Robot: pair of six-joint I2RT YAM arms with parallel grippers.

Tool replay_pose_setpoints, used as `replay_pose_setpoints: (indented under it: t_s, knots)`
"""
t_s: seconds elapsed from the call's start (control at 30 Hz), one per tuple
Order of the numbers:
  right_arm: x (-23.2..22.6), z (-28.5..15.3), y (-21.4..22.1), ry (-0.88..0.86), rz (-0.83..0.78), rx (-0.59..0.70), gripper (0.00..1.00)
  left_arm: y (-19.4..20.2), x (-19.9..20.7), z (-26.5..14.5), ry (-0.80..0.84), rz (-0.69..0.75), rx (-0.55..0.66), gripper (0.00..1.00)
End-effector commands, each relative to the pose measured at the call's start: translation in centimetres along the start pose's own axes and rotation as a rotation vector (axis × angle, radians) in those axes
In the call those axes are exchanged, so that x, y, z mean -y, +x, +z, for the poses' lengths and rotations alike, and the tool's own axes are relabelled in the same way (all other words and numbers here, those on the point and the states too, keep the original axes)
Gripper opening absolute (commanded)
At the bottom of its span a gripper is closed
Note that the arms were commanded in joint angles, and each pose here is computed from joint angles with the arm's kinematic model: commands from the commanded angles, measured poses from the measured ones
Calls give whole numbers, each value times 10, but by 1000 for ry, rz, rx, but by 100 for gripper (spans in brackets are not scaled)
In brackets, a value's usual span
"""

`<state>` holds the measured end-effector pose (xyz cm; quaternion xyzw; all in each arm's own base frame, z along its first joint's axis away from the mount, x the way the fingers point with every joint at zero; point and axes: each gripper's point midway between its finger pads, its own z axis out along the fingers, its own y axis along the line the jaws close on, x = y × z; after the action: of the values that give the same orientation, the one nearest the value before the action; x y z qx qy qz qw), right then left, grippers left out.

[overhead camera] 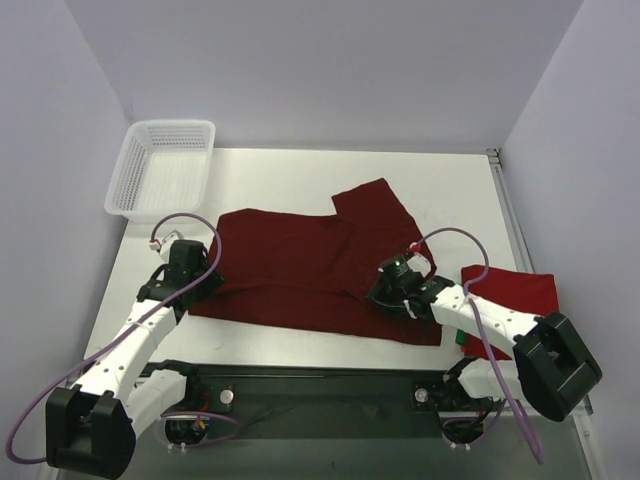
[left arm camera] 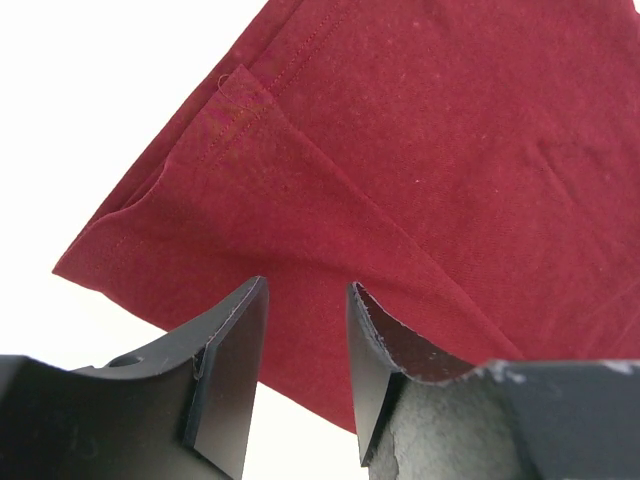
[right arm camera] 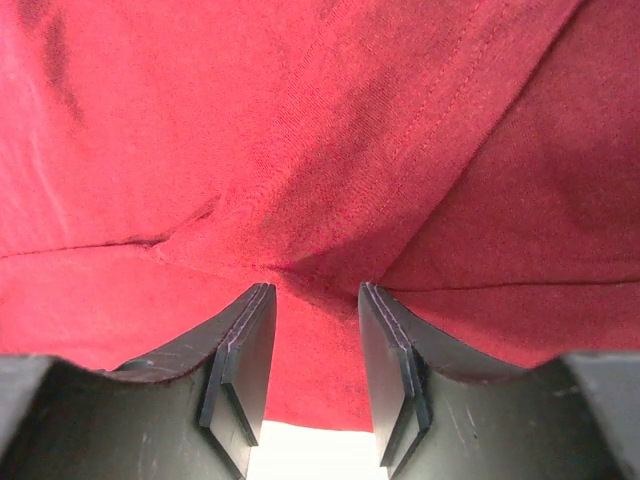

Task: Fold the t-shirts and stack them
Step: Fold the flattened tshirt in 1/3 of the way

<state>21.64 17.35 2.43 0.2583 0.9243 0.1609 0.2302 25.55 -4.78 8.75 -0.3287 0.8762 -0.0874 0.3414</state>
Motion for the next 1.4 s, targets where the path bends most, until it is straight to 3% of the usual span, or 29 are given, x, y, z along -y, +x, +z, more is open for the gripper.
replay_pose_setpoints:
  t_s: [0.0,0.1,0.33,0.8,1.0,1.1,1.2,1.37]
  knots:
    - [9,5,0,45,16,30,38,-17,22,-4,71,7,47,47]
    - [12,8,2,56,16,29,36,-17,22,-4,69,9,44,47]
    - [2,8,-5,59,-9,45,12,-16,22,-3,72,11,43,47]
    - [-41,25,-27,91,-143,44,4,-17,24,-2,72,22,39,47]
    - [-54,36,-35,124,-216,45,5,-17,25,-2,73,32,34,47]
    - [-55,41,-39,148,-264,46,13,-16,25,0,72,32,29,47]
    - [-60,44,-45,154,-320,57,33,-15,25,1,71,32,24,47]
    - [-74,48,-57,148,-408,80,41,-11,25,4,72,31,10,47]
